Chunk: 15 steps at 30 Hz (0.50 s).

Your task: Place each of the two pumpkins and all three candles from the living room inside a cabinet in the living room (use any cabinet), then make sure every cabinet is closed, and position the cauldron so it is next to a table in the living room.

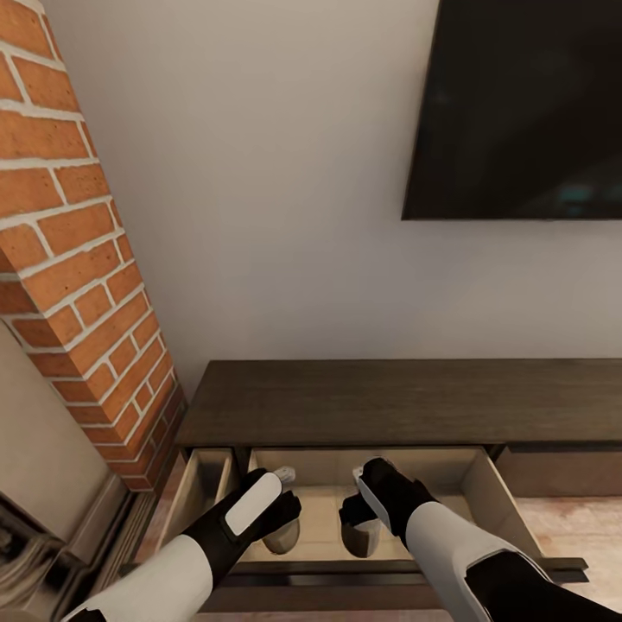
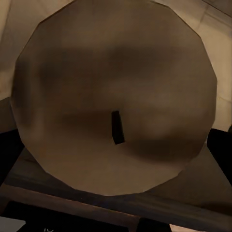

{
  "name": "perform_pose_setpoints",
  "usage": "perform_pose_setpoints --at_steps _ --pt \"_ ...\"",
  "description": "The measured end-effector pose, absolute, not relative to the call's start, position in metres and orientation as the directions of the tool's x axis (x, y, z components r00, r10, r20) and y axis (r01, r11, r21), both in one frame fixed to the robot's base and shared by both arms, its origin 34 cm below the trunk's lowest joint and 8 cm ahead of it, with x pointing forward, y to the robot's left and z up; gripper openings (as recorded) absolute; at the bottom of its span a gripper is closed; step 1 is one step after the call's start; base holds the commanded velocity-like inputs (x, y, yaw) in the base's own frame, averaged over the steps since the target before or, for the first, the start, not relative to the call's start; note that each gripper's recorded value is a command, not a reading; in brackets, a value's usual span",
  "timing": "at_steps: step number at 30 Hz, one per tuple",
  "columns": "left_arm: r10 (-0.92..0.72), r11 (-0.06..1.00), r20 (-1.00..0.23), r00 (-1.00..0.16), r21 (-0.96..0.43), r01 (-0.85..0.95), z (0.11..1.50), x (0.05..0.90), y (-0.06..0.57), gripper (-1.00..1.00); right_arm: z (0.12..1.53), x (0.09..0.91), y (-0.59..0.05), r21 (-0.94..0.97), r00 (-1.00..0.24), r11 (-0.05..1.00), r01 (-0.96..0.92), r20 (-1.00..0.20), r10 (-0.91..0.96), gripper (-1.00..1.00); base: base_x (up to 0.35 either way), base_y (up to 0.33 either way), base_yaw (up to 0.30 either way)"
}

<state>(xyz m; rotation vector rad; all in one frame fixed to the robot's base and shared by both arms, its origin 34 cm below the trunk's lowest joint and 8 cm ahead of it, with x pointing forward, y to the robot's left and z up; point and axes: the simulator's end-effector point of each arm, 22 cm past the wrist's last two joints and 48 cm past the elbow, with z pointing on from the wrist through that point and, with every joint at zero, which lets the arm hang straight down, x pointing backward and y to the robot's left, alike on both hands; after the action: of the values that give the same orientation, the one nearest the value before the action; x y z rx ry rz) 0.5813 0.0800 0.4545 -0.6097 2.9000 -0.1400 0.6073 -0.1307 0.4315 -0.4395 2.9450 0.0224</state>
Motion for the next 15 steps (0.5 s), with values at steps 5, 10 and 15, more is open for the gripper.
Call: perform_pose_setpoints --at_steps 5,10,15 --pt "-0.409 0.911 -0.151 -0.9 -0.129 -0.392 0.444 0.579 0.08 -1.0 0.421 0.607 -0.13 -0.01 -0.942 0.957 -0.29 -0.174 -0.288 -1.0 0.0 0.0 0.0" --pt "-0.41 0.91 -0.152 -0.899 -0.128 -0.393 0.433 0.577 0.08 -1.0 0.411 0.613 -0.128 -0.011 -0.933 0.957 -0.29 -0.219 -0.286 -1.0 0.0 0.0 0.0" --pt "-0.409 0.911 -0.153 -0.9 -0.128 -0.392 0.422 0.575 0.08 -1.0 0.401 0.615 -0.133 -0.04 -0.93 0.957 -0.288 -0.228 -0.29 -1.0 0.0 0.0 0.0"
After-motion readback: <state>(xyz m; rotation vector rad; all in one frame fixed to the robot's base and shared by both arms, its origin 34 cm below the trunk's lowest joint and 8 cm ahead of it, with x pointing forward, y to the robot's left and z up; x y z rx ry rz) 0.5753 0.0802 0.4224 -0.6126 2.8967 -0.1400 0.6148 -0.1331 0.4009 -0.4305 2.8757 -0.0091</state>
